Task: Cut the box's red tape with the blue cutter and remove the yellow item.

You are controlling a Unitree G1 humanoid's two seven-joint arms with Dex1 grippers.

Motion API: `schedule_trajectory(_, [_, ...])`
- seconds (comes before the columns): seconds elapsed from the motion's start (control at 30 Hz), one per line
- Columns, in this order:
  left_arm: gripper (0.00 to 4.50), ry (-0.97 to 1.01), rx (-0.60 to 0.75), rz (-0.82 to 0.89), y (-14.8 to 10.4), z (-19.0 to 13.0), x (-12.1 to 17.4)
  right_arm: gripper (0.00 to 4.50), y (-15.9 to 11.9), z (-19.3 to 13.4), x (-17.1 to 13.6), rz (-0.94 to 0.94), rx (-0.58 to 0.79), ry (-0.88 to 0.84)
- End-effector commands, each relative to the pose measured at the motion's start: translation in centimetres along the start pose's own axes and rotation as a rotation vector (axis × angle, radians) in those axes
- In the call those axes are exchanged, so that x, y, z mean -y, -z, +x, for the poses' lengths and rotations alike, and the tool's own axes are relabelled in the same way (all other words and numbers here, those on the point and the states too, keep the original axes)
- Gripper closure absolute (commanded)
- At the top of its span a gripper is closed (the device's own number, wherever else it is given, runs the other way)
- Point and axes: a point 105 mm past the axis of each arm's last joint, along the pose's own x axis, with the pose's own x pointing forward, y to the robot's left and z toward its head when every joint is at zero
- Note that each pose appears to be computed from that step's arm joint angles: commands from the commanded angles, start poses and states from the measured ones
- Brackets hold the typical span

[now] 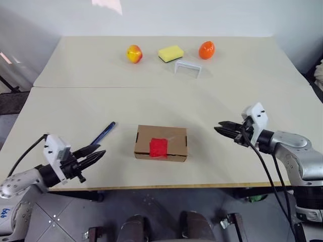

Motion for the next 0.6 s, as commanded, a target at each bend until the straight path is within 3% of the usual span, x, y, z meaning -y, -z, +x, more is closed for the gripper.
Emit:
schedule_trajectory(0.03, [4.38, 0.054, 0.054, 0.004, -0.6, 3.3, 1.6, 4.5, -0.5, 0.1, -2.8, -0.015, -0.039, -0.07])
schedule_trajectory(0.17, [4.47, 0.141, 0.03, -0.002, 0.4, 6.2, 2.8, 4.5, -0.3, 1.0, -4.2, -0.008, -0.064, -0.096])
schedule_trajectory(0.3, [4.47, 0.243, -0.076, -0.012, 2.2, 8.0, 4.1, 4.5, -0.1, 2.1, -5.6, -0.017, -0.134, -0.177])
schedule_trajectory(0.6, [4.47, 0.489, -0.167, 0.039, 3.2, 10.3, 7.2, 4.5, -3.3, 7.5, -5.8, -0.081, -0.081, -0.275])
